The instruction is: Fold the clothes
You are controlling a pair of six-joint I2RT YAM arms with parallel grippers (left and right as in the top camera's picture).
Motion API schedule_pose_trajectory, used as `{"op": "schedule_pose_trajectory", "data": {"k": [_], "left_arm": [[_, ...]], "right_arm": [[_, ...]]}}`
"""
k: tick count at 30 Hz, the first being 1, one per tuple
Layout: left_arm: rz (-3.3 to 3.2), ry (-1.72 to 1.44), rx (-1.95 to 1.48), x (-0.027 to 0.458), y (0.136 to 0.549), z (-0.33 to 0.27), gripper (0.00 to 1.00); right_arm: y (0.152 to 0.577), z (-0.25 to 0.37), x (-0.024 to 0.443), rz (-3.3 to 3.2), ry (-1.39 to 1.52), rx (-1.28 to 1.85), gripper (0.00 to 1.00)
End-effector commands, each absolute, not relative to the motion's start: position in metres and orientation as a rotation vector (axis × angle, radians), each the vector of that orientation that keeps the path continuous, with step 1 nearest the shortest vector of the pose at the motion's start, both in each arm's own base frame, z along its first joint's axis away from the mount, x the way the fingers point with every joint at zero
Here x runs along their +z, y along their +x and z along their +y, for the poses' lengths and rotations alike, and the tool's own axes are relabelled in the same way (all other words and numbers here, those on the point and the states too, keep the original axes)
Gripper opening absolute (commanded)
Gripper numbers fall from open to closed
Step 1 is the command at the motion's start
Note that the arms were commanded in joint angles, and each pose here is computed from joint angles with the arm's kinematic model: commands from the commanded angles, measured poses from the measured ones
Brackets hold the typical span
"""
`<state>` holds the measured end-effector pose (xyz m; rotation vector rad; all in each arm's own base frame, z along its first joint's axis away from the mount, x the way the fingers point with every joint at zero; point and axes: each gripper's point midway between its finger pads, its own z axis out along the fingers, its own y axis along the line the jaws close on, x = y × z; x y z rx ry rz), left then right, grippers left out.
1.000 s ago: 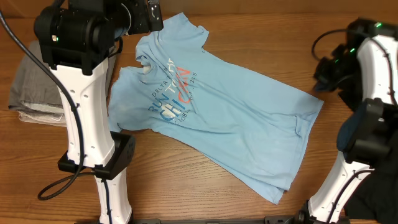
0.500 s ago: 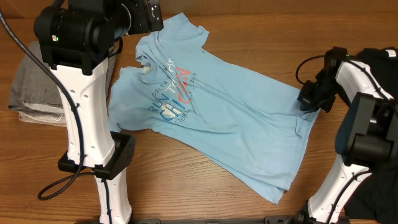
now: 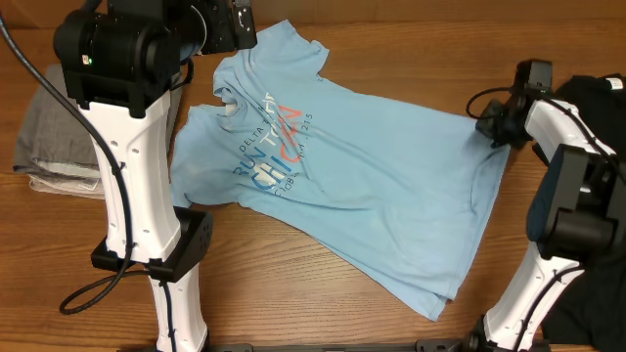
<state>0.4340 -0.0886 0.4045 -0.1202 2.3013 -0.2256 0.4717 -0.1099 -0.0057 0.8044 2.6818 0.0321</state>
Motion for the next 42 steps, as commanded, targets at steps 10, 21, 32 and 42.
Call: {"op": "schedule_pose_trajectory", "data": {"k": [10, 21, 32, 42], "left_arm": [[2.304, -0.091, -0.229, 0.404, 0.434, -0.091, 1.0], [2.304, -0.091, -0.228, 0.404, 0.434, -0.091, 1.0], [2.304, -0.091, -0.229, 0.404, 0.434, -0.091, 1.0], [2.304, -0.091, -0.229, 0.404, 0.434, -0.091, 1.0]], "right_arm": [[0.489, -0.124, -0.028, 2.774, 0.731, -0.058, 0.12], [0.485, -0.106, 0.122, 2.857, 0.736, 0.087, 0.15], [0.42, -0.069, 0.077, 3.142, 0.896, 0.28, 0.04], [0.4, -0.062, 0.012, 3.209, 0.899, 0.289, 0.04]]}}
